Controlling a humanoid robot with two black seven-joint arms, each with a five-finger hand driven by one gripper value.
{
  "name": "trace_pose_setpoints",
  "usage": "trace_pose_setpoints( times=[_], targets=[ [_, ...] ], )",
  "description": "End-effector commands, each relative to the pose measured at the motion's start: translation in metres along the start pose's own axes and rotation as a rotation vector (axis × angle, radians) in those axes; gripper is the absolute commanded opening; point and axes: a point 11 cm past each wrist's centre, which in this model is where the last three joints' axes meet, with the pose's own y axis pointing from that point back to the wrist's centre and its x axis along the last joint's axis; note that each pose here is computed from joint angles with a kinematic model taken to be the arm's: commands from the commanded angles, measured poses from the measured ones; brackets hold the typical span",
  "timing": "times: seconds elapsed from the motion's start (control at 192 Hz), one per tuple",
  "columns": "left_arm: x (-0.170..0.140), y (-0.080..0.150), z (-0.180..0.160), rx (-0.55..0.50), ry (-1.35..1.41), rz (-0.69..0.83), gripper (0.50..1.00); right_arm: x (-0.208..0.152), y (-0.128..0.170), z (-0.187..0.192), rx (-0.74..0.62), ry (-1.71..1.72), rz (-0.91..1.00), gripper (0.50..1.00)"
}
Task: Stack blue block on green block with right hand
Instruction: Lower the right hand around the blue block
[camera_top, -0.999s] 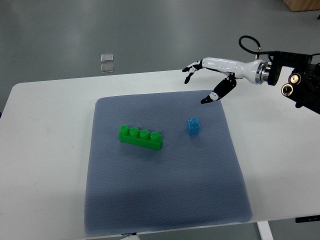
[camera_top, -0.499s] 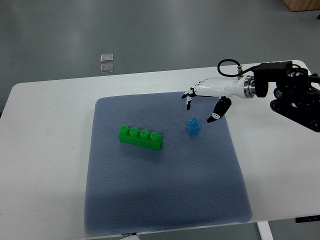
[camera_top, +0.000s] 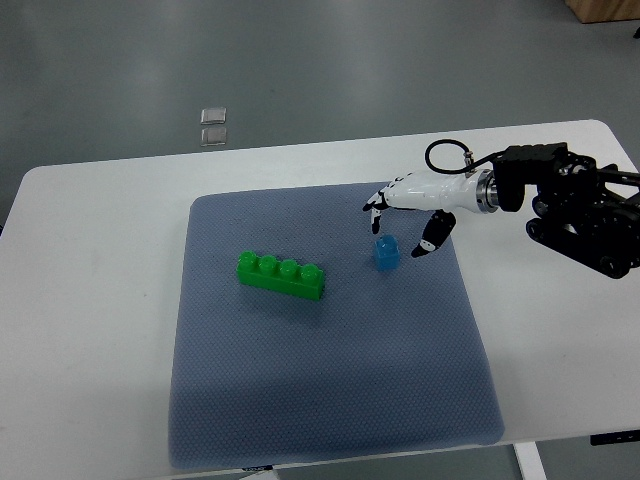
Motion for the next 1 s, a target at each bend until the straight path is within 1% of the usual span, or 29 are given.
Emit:
trace_pose_setpoints(
  times=[0.0, 0.312, 0.489, 0.624, 0.723, 0.993],
  targets=[
    [0.0, 0.0, 0.0, -0.001, 0.0, -0.001, 1.0, -0.002, -0.005, 0.001, -0.008, 0.0, 0.013, 0.915],
    [0.0, 0.0, 0.0, -0.001, 0.0, 0.001, 1.0, -0.011, -0.008, 0.004, -0.019, 0.082, -0.007, 0.913],
    [0.0, 0.0, -0.001, 0.001, 0.0, 0.001, 1.0, -0.008, -0.007, 0.003, -0.017, 0.129, -0.015, 0.915],
    [0.0, 0.0, 0.0, -0.001, 0.0, 0.001, 1.0, -0.005, -0.01, -0.002, -0.002, 0.173, -0.033, 0.915],
    [0.0, 0.0, 0.0, -0.001, 0.0, 0.001, 1.0, -0.001, -0.019, -0.016, 0.032, 0.186, -0.036, 0.915],
    [0.0, 0.0, 0.0, -0.001, 0.0, -0.001, 1.0, -0.005, -0.02, -0.017, 0.045, 0.178, -0.045, 0.915]
  ],
)
